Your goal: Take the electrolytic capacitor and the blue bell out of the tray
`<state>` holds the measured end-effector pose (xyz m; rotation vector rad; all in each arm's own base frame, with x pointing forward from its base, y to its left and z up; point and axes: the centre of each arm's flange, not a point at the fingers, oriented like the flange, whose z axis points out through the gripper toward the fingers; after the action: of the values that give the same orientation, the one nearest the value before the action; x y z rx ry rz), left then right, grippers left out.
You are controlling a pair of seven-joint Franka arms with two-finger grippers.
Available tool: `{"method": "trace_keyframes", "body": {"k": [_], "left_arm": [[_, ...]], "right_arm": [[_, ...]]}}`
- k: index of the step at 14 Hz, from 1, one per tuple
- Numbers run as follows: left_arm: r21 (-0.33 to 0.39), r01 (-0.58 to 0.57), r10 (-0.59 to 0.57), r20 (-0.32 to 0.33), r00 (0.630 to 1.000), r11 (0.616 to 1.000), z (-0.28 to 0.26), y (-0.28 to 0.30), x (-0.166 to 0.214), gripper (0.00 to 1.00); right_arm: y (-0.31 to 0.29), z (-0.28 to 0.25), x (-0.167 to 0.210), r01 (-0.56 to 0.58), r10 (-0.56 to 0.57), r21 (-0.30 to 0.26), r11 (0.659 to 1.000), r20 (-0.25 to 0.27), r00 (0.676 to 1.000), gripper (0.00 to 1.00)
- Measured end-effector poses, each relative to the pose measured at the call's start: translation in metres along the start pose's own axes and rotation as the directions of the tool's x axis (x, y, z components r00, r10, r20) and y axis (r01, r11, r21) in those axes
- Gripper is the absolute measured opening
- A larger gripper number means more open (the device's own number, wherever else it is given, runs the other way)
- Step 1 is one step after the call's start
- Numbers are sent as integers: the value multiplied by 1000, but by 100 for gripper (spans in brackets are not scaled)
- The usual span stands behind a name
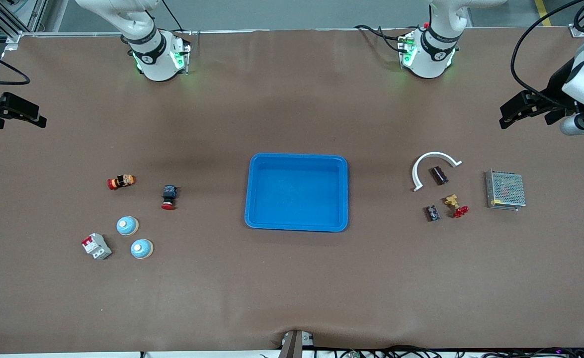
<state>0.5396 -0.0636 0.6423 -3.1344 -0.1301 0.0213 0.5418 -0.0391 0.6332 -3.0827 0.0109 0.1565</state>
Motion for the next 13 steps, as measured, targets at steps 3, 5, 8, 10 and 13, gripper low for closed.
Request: {"method": "trace_keyframes", "body": {"k": [3,5,8,10,13], "left_arm": [[0,0,0,0,1000,1000,0,0,0,100],[0,0,0,0,1000,1000,0,0,0,100],[0,0,0,0,1000,1000,0,0,0,100],[0,1,-1,0,1000,1000,0,0,0,100],[0,25,-25,0,1000,1000,0,0,0,100]], "right_arm": [[2,-3,0,-3,3,-29,1000,-5,1000,100],[3,-5,-1,-4,4,-33,999,-8,1000,100],[3,-10,-1,-5,5,-34,999,-19,1000,100],[3,-11,-1,-6,5,-34,999,-21,1000,100],[4,-11,-1,-8,7,-34,999,-22,1000,100]]}}
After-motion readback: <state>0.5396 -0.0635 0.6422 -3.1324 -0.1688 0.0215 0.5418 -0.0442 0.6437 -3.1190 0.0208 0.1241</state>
